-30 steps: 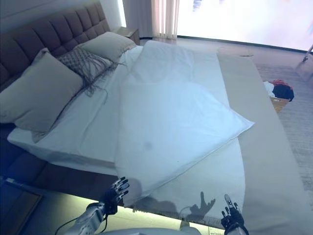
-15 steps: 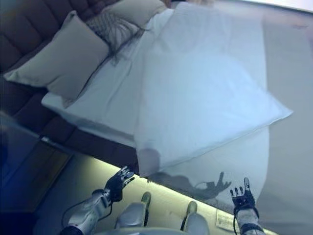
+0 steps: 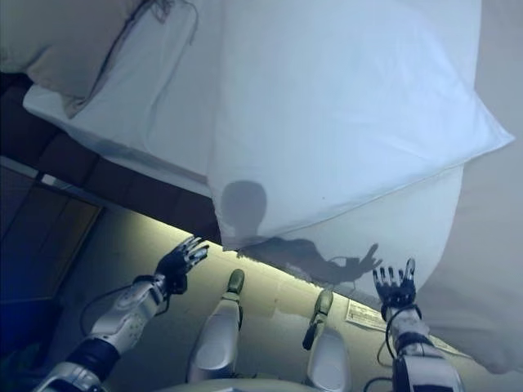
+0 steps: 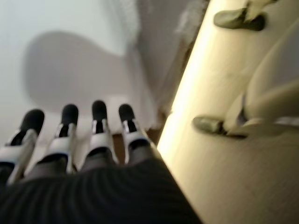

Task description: Make the bed neatly

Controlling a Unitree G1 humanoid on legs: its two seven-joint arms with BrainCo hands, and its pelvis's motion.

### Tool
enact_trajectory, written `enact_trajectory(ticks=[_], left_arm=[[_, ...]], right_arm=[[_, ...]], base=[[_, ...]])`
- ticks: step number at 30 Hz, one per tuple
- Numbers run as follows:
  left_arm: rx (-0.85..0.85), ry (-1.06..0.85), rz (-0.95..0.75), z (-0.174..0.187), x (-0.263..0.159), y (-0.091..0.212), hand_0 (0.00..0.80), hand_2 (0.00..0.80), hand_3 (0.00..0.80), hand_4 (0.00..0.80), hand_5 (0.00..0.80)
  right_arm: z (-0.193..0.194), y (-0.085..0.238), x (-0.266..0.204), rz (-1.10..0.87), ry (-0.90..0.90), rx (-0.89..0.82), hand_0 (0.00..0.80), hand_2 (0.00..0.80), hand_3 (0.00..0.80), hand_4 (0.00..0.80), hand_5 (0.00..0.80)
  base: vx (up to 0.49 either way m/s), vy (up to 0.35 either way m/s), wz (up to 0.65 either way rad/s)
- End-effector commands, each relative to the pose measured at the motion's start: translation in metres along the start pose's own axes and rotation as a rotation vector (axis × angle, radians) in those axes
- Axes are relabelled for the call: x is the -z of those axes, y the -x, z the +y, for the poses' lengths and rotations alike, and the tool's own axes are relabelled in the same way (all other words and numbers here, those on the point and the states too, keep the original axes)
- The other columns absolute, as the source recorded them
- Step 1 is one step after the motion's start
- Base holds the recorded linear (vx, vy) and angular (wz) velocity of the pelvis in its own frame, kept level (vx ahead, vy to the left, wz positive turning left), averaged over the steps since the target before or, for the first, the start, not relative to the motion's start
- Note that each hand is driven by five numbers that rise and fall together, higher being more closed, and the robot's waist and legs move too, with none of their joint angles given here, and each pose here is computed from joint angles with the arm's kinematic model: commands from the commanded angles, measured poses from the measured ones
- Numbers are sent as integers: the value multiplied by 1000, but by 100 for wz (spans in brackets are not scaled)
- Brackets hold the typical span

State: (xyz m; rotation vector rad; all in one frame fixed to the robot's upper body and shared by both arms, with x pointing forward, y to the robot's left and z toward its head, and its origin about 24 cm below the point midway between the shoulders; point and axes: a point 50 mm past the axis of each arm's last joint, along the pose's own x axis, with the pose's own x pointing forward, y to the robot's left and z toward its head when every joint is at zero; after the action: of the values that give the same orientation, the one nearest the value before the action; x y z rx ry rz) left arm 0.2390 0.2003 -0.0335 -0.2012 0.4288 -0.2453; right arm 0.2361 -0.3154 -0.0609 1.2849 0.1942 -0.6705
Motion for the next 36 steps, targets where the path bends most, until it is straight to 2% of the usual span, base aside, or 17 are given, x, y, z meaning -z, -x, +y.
enact_trajectory(ticks=[1,5,17,25,36], left_arm=[[60,-25,-120,-9,-31,-6,0,0,0,0,0],[82,-29,-116,-12,-33,-6,0,0,0,0,0],[119,-68,-143,-8,-50,-2,0,0,0,0,0],[139,-104,-196,-7,-67,-1,0,0,0,0,0],[191,-134,-284,-14,-87,3,0,0,0,0,0]], right_arm=[[16,0,-48,-154,17,-37,0,0,0,0,0],[38,-1,-74,-183,65,-81,0,0,0,0,0],[80,4,-122,-278,41,-163,0,0,0,0,0],[116,5,-134,-273,-89,-262,0,0,0,0,0],[186,11,-146,-295,-105,-411,0,0,0,0,0]], base=[[-11,-43,24],[48,-57,22],[77,-70,16],[42,-48,9],[-5,-1,5]])
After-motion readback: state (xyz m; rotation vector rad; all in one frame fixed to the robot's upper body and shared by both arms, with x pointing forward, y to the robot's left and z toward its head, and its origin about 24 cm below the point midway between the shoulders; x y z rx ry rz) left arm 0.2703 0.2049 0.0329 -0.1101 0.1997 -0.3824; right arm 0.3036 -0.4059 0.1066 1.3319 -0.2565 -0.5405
